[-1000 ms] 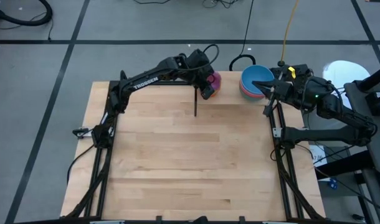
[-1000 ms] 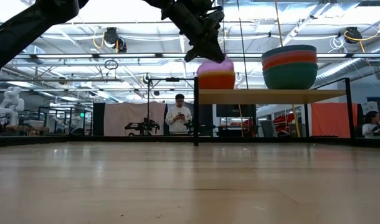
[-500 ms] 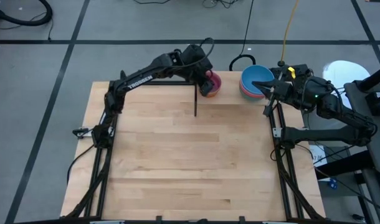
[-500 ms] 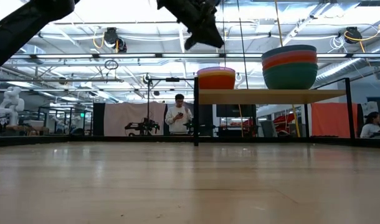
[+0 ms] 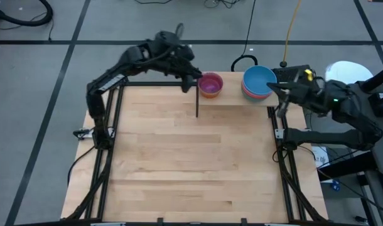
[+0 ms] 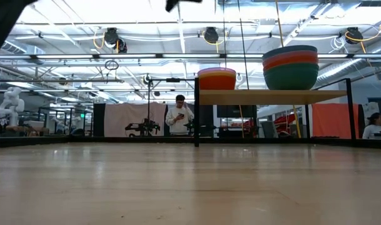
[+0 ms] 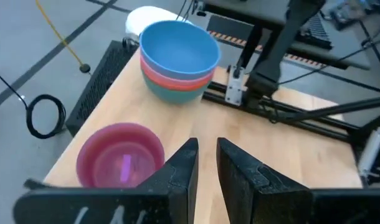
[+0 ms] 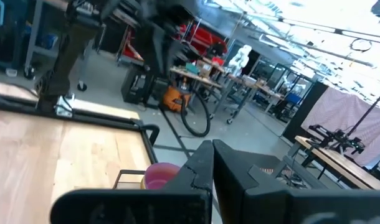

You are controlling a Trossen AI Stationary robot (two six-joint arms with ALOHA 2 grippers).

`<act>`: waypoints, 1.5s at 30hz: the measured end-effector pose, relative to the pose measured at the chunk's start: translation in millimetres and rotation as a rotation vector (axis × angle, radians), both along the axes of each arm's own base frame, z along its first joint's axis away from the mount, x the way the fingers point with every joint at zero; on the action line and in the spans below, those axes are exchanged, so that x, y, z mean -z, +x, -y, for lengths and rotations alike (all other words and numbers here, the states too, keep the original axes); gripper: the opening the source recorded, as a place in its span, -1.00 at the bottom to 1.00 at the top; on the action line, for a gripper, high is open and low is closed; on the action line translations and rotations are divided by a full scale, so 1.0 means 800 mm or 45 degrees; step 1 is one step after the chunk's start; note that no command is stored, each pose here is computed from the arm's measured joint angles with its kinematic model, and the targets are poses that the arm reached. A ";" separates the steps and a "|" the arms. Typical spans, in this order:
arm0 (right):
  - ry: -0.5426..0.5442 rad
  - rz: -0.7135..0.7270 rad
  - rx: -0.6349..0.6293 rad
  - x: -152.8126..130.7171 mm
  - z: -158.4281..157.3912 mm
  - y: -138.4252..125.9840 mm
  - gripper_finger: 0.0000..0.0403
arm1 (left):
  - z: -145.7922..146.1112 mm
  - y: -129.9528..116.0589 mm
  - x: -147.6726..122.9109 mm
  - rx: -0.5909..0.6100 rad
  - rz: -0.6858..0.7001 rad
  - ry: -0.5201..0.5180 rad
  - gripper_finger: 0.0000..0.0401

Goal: Place and stack bowls onto a shelf
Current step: Return to Home Position

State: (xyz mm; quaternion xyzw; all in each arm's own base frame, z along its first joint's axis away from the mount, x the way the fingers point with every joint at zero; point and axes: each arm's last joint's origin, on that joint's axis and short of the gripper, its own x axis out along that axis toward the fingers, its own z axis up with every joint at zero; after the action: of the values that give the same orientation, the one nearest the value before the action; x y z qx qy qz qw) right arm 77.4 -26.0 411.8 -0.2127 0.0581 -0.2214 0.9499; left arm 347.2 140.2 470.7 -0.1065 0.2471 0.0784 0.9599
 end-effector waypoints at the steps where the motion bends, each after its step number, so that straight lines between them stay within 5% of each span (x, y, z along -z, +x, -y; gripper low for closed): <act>1: 0.006 0.010 0.000 0.000 -0.002 -0.006 -1.00 | 0.004 -0.009 -0.007 -0.001 0.003 0.003 -0.69; 7: 0.007 0.051 0.000 0.003 -0.011 -0.043 -1.00 | 0.031 -0.074 -0.046 -0.019 0.012 0.021 -0.69; 17: -0.025 0.103 0.000 0.011 -0.022 -0.087 -1.00 | 0.067 -0.154 -0.059 -0.116 -0.232 0.075 -0.69; 22: -0.004 0.068 0.000 0.023 -0.027 -0.106 -1.00 | 0.078 -0.184 -0.056 -0.131 -0.365 0.048 -0.87; 35: 0.092 0.300 -0.011 0.059 -0.049 -0.193 -1.00 | 0.109 -0.261 -0.088 -0.047 -0.196 0.252 -0.91; 45: 0.173 0.226 -0.007 0.065 -0.051 -0.199 -1.00 | 0.145 -0.351 -0.107 -0.079 0.013 0.319 -0.91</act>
State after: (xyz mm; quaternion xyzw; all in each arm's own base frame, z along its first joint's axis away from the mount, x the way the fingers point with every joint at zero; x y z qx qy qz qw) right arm -81.6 14.5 360.2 -0.1273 -0.0120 -0.2325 0.9642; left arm 66.7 24.5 556.3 0.0061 0.2272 0.1379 0.9640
